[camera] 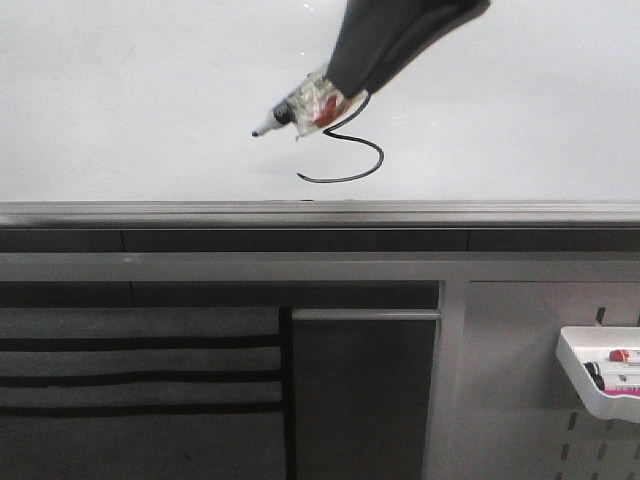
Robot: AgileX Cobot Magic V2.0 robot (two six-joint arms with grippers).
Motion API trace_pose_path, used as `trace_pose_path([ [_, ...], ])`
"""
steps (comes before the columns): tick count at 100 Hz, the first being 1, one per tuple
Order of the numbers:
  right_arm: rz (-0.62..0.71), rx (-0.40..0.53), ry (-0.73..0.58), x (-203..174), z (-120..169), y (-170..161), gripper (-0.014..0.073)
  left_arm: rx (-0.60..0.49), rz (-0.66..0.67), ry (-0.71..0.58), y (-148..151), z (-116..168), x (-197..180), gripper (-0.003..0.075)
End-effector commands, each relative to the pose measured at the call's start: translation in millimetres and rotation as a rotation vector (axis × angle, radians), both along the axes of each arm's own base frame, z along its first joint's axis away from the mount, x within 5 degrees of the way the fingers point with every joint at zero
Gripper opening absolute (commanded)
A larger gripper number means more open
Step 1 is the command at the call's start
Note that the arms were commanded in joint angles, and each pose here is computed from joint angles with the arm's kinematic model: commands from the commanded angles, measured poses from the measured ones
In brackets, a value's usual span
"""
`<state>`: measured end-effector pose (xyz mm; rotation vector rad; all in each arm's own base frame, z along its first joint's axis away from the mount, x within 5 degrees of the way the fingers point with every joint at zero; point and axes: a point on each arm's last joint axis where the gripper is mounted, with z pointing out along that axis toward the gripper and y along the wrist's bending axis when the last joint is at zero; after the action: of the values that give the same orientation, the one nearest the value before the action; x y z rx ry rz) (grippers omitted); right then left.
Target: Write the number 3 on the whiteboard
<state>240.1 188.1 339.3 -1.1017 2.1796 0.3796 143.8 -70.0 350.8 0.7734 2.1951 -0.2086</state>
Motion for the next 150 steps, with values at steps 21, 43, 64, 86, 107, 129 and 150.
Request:
trace_pose_path([
  [21,0.200,0.035,-0.237,-84,52,-39,-0.0056,-0.033,-0.336,-0.142,-26,16,-11,0.0409],
  [43,0.349,-0.075,-0.307,-101,47,-52,-0.0056,-0.048,-0.676,-0.254,-60,19,-28,0.0409],
  [64,0.385,-0.097,-0.341,-100,47,-51,-0.0056,-0.049,-0.757,-0.251,-98,16,-16,0.0409],
  [86,0.385,-0.097,-0.341,-100,47,-51,-0.0056,-0.030,-0.808,-0.202,-138,11,7,0.0409],
  [107,0.385,-0.097,-0.341,-100,47,-51,-0.0056,-0.005,-0.846,-0.163,-167,4,26,0.0409],
  [129,0.383,-0.094,-0.339,-100,47,-51,-0.0056,0.006,-0.868,-0.146,-173,3,29,0.0248],
  [150,0.384,-0.084,-0.334,-101,47,-51,-0.0056,0.007,-0.868,-0.146,-173,3,29,0.0076],
])
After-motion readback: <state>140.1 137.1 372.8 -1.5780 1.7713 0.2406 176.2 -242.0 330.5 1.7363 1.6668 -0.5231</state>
